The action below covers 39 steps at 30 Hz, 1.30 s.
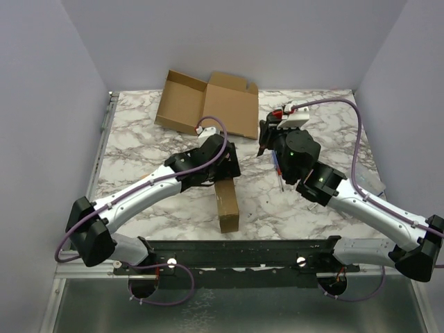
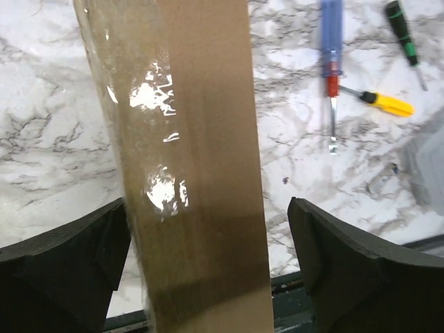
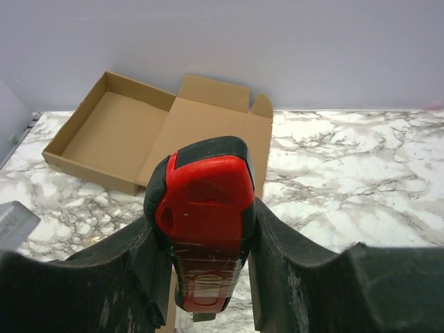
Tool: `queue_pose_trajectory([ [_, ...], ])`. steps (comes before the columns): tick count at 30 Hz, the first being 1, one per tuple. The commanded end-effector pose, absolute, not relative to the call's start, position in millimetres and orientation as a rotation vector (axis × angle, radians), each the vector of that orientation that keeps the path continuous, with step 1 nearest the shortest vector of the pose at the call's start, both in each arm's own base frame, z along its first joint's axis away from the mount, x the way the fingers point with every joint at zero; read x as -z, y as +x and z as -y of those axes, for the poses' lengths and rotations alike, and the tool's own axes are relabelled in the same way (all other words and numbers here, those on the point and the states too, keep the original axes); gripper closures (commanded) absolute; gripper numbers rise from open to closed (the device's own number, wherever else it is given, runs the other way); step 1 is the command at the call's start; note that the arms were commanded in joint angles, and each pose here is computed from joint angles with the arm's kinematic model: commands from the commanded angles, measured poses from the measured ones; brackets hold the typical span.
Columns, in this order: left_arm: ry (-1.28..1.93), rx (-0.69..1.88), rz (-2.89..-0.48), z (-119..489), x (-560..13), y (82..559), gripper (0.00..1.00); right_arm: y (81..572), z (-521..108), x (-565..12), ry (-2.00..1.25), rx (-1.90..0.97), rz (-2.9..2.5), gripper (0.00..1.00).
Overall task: Unpack the express box
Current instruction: Cut the express box at the center of the board, then adjust the express box at the center of the board.
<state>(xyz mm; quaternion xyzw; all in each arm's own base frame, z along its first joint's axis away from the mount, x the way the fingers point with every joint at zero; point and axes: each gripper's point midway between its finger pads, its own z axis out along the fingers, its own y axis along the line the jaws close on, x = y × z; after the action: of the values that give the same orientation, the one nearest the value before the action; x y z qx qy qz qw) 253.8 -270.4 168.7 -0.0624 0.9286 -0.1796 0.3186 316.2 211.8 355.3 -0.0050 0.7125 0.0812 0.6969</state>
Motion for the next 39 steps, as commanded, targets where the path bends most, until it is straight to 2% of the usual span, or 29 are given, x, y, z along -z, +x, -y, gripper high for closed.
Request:
queue_pose_trajectory([
  [1,-0.101,0.694,-2.327,273.8,-222.2,253.1,0.01,317.5,-220.7,-364.9,-0.012,-0.247,-1.566,1.0],
  [8,0.033,0.852,-2.169,209.7,-238.9,274.4,0.01,328.8,-249.0,-378.1,-0.088,-0.288,-1.528,1.0],
  [11,0.087,0.955,-2.164,199.5,-233.1,289.9,0.02,334.8,-264.9,-377.2,-0.115,-0.313,-1.541,1.0],
  [16,0.087,1.1,-2.105,198.9,-228.6,321.0,0.09,347.1,-286.9,-375.6,-0.105,-0.314,-1.553,1.0],
  [19,0.118,1.226,-2.083,210.9,-220.0,311.6,0.12,354.4,-299.9,-382.3,-0.113,-0.288,-1.525,1.0],
  [23,0.156,1.292,-2.03,214.5,-218.1,290.9,0.03,367.2,-317.4,-385.5,-0.13,-0.266,-1.524,1.0],
  [25,0.152,1.293,-2.023,213.4,-216.3,286.2,0.02,372.2,-326.4,-384.1,-0.14,-0.262,-1.523,1.0],
  [31,0.12,1.284,-2.108,211.7,-181.9,282.3,0.14,384.0,-348.7,-376.1,-0.188,-0.16,-1.505,1.0],
  [39,0.109,1.264,-2.138,213.4,-167.7,282.2,0.18,394.7,-361.2,-364.5,-0.232,-0.095,-1.503,1.0],
])
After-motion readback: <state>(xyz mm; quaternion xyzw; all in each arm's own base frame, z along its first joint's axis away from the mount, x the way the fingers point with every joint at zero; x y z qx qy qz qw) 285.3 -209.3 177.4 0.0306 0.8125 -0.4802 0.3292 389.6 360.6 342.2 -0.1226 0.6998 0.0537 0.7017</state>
